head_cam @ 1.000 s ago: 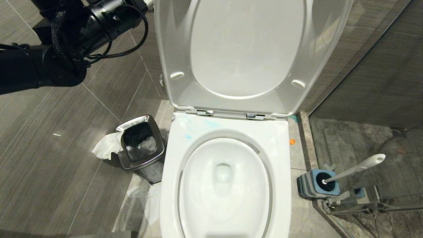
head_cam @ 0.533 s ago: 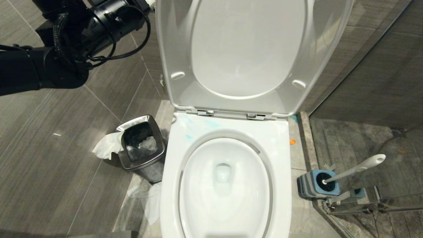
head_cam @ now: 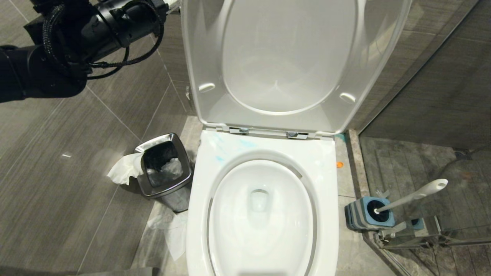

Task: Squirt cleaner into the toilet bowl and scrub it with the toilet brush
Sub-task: Close the toilet lid

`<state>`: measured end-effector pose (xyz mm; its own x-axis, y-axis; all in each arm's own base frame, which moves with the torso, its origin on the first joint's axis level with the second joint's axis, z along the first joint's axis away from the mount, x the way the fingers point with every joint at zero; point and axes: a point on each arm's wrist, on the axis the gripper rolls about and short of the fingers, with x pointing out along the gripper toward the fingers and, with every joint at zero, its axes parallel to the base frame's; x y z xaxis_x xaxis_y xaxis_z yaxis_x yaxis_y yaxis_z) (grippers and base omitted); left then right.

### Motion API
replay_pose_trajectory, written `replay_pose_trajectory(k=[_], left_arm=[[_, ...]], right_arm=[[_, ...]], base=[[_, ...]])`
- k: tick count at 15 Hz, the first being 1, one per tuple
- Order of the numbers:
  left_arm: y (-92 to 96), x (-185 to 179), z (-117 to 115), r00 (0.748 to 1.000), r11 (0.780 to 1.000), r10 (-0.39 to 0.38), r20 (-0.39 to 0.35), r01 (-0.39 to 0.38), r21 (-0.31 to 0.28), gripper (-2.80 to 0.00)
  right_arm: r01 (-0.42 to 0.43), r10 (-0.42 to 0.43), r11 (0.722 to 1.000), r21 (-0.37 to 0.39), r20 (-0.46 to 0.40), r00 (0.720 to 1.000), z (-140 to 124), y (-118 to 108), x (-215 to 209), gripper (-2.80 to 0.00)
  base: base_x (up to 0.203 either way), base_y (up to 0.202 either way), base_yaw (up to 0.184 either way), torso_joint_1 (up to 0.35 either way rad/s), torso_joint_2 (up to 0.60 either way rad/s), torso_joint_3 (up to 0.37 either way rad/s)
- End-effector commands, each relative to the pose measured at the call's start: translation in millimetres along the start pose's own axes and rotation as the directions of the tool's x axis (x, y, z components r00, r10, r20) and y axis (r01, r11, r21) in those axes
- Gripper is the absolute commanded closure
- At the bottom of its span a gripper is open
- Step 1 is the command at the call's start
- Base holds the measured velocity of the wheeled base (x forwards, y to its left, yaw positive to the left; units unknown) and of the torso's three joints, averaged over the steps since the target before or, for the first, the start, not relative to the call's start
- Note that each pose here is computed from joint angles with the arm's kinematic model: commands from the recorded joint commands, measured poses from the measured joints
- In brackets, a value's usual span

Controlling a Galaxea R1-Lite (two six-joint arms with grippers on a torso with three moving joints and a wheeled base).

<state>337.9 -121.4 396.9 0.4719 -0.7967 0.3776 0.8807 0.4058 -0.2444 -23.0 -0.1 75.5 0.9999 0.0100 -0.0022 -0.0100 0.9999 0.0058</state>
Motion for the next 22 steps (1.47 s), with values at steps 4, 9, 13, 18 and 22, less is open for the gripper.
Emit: replay_pose_trajectory(k=[4,9,13,18,22], left_arm=[[-11.4,-20,13,0.999,0.999,0.016,-0.029,-0.017,-0.036,0.0],[-14.8,-38,20,0.994,0.997,0.006,-0.113,-0.015,-0.072,0.0],[-20.2,-51,28,0.984,0.995,-0.025,-0.177,0.007,-0.101,0.0],[-28.1,-61,33,0.98,0.994,-0.033,-0.195,0.012,-0.108,0.0],[-33.6,-67,32,0.971,0.993,-0.067,-0.229,0.042,-0.113,0.0]], right_arm=[[-0.001,0.001,1.0,0.0,-0.001,1.0,0,0,0,0.0],[-0.001,0.001,1.0,0.0,-0.001,1.0,0,0,0,0.0],[-0.001,0.001,1.0,0.0,-0.001,1.0,0,0,0,0.0],[-0.001,0.001,1.0,0.0,-0.001,1.0,0,0,0,0.0],[-0.001,0.001,1.0,0.0,-0.001,1.0,0,0,0,0.0]], base=[[0.0,0.0,0.0,0.0,0.0,0.0],[0.0,0.0,0.0,0.0,0.0,0.0],[0.0,0.0,0.0,0.0,0.0,0.0],[0.0,0.0,0.0,0.0,0.0,0.0],[0.0,0.0,0.0,0.0,0.0,0.0]])
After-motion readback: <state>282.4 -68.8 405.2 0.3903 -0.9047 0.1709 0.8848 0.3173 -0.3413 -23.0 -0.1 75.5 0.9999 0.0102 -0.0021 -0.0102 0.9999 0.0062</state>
